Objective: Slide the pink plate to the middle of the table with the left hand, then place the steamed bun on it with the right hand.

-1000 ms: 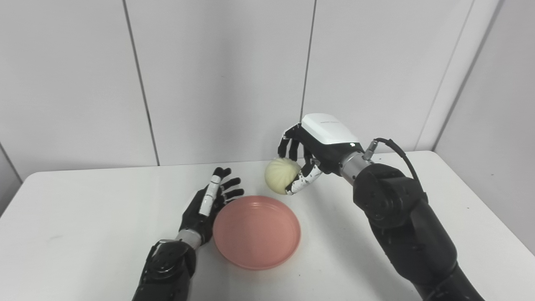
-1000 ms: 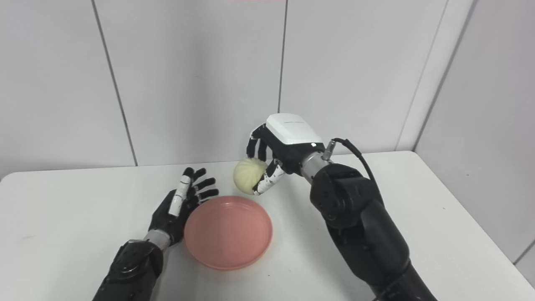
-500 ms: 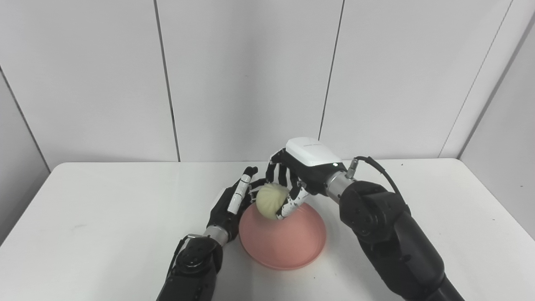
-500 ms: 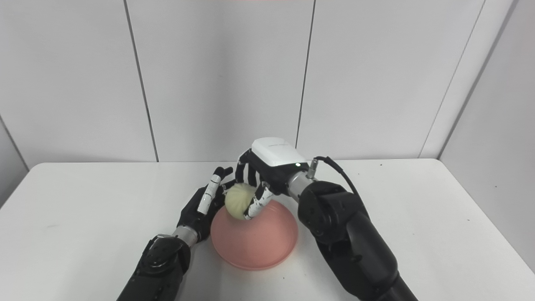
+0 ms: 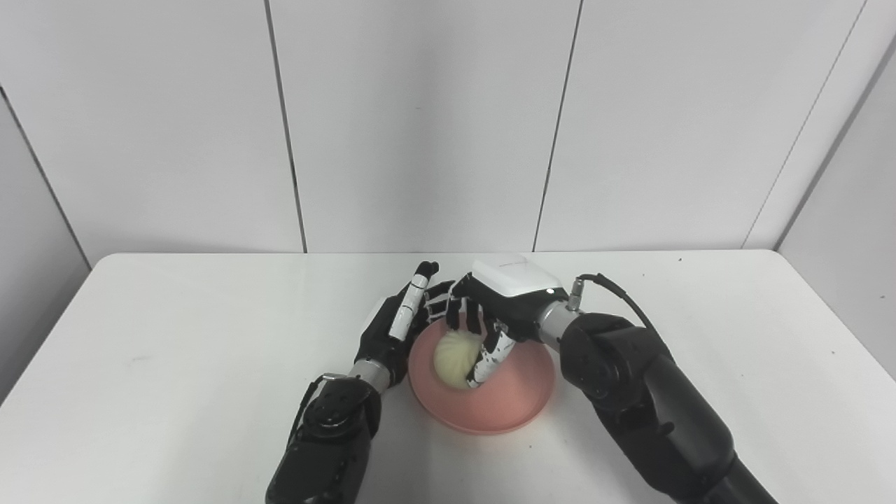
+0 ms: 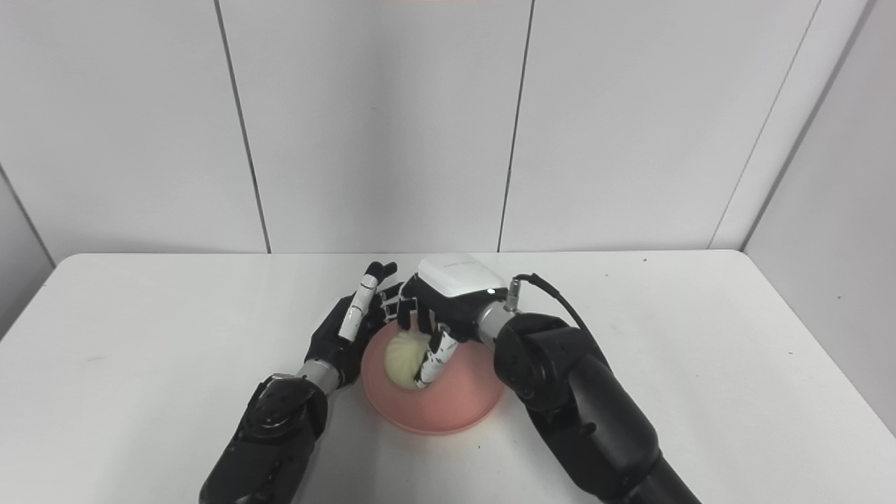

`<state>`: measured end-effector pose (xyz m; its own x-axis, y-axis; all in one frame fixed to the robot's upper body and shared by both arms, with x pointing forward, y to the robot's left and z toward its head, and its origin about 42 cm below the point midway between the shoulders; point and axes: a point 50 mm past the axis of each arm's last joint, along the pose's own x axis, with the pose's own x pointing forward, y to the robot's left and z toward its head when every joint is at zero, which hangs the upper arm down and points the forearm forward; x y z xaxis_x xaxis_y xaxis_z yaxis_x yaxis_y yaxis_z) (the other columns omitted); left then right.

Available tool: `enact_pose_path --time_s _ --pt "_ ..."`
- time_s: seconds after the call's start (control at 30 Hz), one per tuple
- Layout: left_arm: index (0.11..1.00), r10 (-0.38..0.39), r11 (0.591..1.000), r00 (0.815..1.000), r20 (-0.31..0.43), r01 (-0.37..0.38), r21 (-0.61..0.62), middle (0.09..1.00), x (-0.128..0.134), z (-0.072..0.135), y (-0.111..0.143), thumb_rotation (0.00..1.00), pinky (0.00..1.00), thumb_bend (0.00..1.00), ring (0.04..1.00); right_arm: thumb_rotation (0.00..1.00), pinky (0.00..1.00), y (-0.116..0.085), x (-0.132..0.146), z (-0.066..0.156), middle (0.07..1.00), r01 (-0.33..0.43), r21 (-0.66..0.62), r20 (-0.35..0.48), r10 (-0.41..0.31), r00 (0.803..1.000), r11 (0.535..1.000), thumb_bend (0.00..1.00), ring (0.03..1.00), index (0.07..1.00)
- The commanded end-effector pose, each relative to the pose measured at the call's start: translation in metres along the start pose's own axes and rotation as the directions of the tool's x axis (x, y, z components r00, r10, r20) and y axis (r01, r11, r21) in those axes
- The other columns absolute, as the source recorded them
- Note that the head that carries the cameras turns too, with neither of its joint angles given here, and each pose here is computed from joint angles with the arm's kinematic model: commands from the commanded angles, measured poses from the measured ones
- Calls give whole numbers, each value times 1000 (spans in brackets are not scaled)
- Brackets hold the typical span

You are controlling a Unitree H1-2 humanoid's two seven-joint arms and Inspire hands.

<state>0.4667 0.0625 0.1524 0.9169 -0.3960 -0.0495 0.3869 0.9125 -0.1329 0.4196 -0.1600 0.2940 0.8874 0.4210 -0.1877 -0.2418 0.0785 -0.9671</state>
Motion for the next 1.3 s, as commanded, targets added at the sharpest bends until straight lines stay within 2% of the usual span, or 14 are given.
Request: enact_pose_path --time_s 0.0,0.1,0.17,0.27,0.43,0.47,0.5,0.6,0.67,0.83,1.03,1.2,1.27 --pt "905 -5 1000 999 -36 5 7 825 -1 -3 1 907 727 750 760 0 233 -15 0 1 399 57 -34 19 -56 998 998 526 321 504" --pt "902 -6 1000 999 -35 6 7 828 -1 -4 1 909 723 749 760 0 210 -10 2 -1 446 48 -42 16 -47 999 998 529 298 492" --pt "899 -5 1000 999 -36 5 2 828 -1 -4 1 906 722 751 760 0 225 -9 2 -3 412 43 -47 14 -42 999 998 527 316 502" --pt "895 -6 1000 999 -38 6 -1 827 0 -4 1 902 720 759 759 0 279 -7 3 -5 422 40 -40 11 -40 999 998 528 370 512" --pt "899 -8 1000 999 -36 7 -2 830 0 -4 2 908 720 749 762 9 300 -6 4 -8 431 31 -41 -12 -32 999 999 523 389 536" --pt "899 -7 1000 999 -36 7 -2 830 0 -4 2 908 719 747 760 162 324 -6 3 -8 497 25 -43 -20 -26 999 999 724 422 597" --pt "898 -7 1000 999 -36 7 -2 829 -1 -4 2 909 718 746 758 227 356 -6 3 -8 548 18 -47 -28 -19 999 999 801 464 625" --pt "894 -5 1000 999 -36 5 -4 825 -2 -4 3 908 711 741 751 359 510 -8 0 -9 712 2 -58 -49 -5 999 998 918 643 689" --pt "896 -6 1000 999 -35 6 -4 823 -2 -3 4 910 709 736 747 423 543 -10 -2 -9 793 4 -58 -55 -8 998 998 975 714 709" --pt "897 -8 1000 999 -36 9 3 825 -4 -4 7 913 705 746 743 494 546 -14 -8 -9 856 13 -51 -68 -16 998 999 1000 781 750" --pt "897 -7 1000 999 -32 7 11 828 -7 -4 11 919 700 748 747 535 623 -26 -18 -13 888 -1 -55 -107 -4 994 998 1000 851 785" --pt "901 0 1000 1000 -25 0 5 834 -8 -4 14 914 726 763 764 533 637 -34 -28 -20 867 28 -46 -108 -33 994 999 1000 838 775" --pt "902 6 1000 1000 -14 -6 13 838 -8 -4 14 911 736 766 772 536 600 -34 -35 -24 832 92 -22 -101 -93 991 996 984 791 755"
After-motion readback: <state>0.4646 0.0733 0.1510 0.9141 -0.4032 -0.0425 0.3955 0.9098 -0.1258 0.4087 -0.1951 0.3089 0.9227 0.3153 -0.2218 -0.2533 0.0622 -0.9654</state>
